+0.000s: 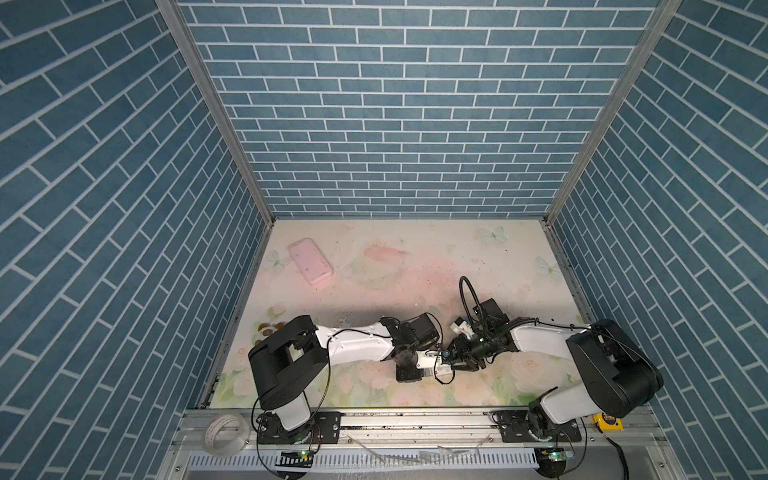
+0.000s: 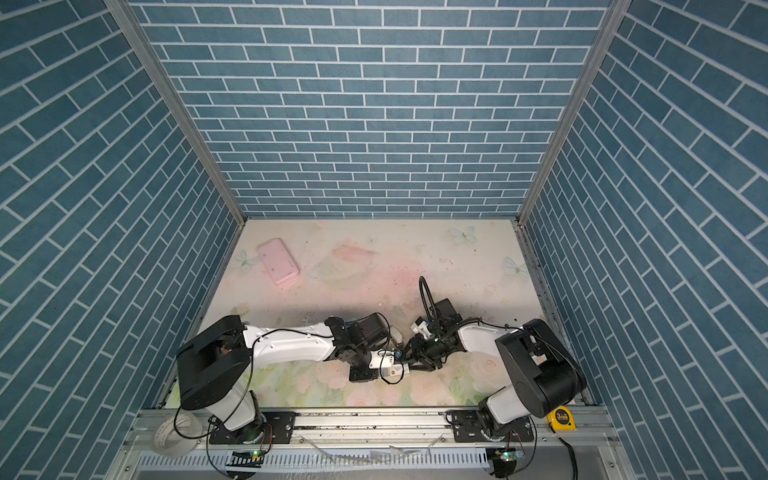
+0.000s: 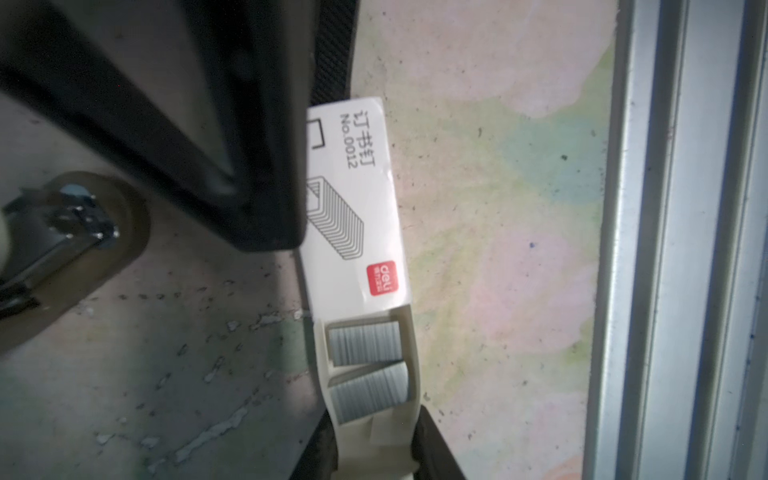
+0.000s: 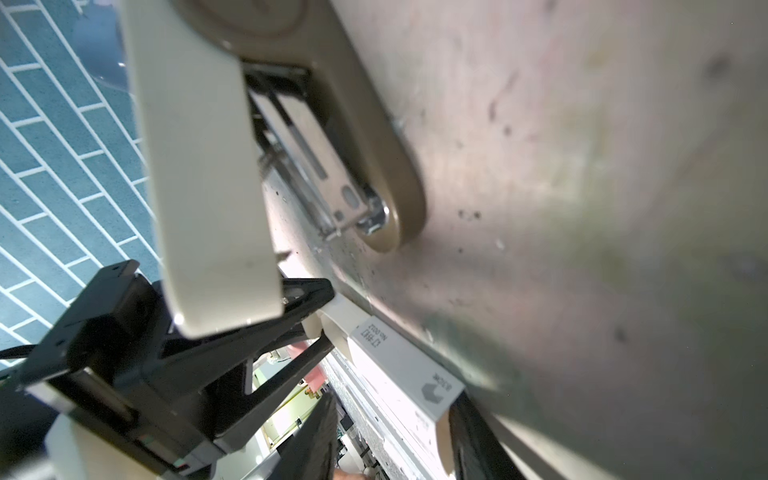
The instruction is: Load the staples into the stapler
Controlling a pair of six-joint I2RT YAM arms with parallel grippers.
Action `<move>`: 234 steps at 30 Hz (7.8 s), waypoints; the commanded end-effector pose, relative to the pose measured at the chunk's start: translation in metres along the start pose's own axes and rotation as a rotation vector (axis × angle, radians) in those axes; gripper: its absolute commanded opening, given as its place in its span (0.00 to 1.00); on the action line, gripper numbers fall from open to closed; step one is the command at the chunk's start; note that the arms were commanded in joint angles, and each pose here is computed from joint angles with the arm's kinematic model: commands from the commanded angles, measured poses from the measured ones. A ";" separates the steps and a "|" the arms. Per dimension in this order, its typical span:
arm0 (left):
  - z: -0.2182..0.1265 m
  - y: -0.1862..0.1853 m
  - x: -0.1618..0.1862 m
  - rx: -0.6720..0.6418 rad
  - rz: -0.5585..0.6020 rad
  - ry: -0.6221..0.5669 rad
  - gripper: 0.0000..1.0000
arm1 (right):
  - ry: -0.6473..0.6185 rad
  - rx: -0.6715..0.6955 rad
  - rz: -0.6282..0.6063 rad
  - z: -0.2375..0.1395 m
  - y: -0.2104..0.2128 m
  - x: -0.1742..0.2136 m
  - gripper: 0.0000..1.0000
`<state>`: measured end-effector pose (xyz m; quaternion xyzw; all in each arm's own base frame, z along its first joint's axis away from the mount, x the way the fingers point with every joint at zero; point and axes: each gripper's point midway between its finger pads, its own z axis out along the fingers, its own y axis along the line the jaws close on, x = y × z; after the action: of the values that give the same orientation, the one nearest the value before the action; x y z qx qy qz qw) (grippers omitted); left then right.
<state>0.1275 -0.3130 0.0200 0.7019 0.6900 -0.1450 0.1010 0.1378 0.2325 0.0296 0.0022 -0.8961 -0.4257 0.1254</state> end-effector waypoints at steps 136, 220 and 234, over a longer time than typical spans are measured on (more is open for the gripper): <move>-0.014 0.092 -0.067 0.084 0.411 0.090 0.54 | -0.642 0.226 0.066 -0.155 -0.019 -0.063 0.44; -0.108 0.124 -0.146 -0.033 0.115 -0.232 0.09 | -0.336 -0.289 -0.074 -0.122 0.061 -0.072 0.30; -0.128 0.125 -0.159 -0.028 0.095 -0.286 0.09 | -0.346 -0.326 -0.083 -0.119 0.064 -0.074 0.25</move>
<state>0.2633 -0.4234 0.1683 0.7102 0.6382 -0.2111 0.2090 0.2449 0.1870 0.1295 -0.0591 -0.8305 -0.5517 -0.0494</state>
